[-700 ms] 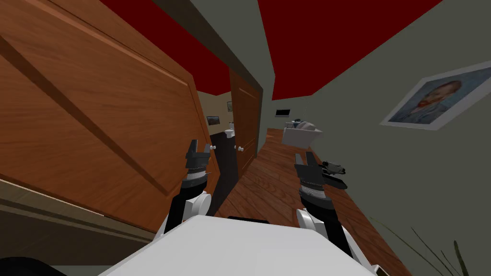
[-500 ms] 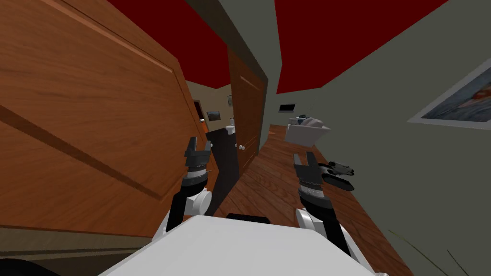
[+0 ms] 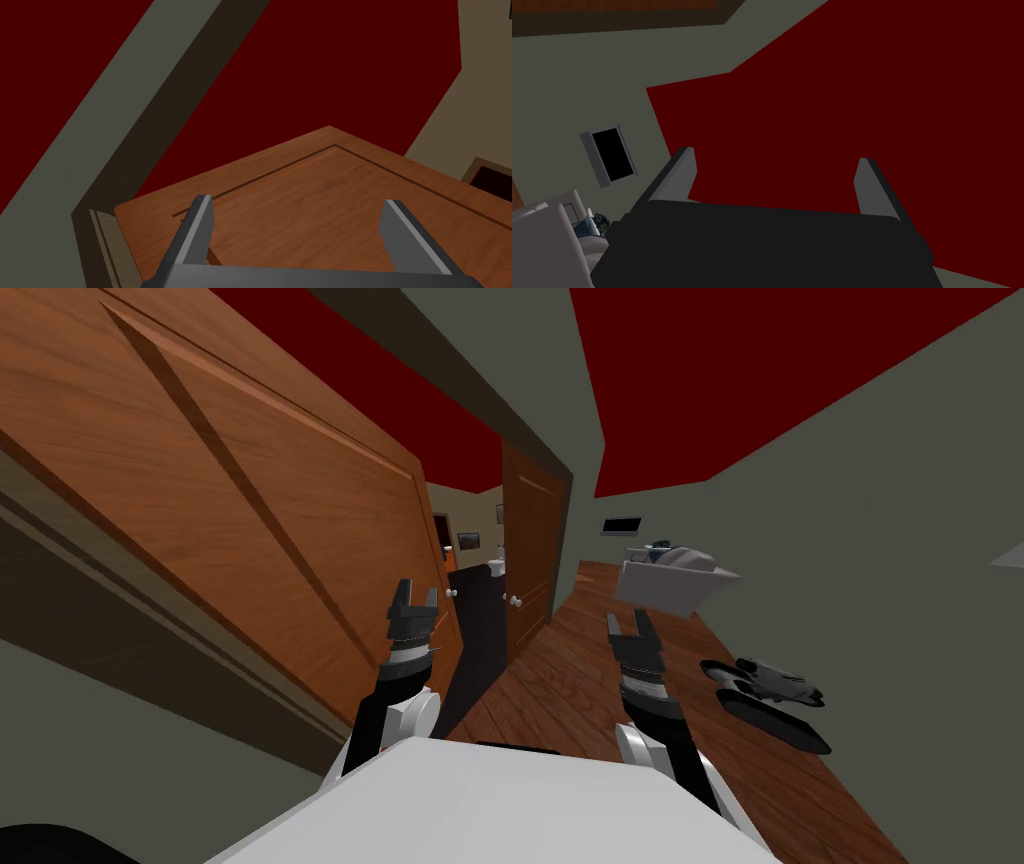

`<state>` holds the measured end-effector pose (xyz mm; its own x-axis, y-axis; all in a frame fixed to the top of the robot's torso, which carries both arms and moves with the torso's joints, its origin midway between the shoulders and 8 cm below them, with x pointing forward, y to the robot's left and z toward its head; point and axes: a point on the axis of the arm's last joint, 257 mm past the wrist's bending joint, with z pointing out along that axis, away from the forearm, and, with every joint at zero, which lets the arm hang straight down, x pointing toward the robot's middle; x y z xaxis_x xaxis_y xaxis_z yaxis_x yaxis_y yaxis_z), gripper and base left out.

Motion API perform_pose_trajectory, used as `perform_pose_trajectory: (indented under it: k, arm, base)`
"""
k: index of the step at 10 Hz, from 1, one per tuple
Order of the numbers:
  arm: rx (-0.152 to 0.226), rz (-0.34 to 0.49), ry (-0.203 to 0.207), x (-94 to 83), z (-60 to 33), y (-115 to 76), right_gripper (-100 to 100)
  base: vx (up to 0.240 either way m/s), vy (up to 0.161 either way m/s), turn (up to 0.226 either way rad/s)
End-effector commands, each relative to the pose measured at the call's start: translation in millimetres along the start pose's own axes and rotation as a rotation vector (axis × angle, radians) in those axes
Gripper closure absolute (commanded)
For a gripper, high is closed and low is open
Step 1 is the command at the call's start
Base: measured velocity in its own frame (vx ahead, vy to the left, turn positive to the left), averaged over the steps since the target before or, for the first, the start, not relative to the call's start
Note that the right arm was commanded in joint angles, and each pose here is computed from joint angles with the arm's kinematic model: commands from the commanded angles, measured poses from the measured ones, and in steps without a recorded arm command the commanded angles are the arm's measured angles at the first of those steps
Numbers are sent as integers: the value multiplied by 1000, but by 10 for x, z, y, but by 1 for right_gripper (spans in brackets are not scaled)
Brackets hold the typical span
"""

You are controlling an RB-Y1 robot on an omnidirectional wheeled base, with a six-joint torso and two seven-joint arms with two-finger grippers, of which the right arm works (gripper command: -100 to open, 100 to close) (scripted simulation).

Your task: Push the door open

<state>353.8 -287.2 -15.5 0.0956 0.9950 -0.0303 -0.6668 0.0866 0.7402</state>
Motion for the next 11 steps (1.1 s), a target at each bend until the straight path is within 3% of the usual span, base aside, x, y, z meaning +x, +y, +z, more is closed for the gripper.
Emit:
perform_pose_trajectory:
  k: [1,11]
  arm:
    - [25,52,-2,-13,-28,-145,-100]
    - [132,285,-39,-139,-211,-793,-100]
  base:
    - [75,-62,321]
    - [46,-69,212]
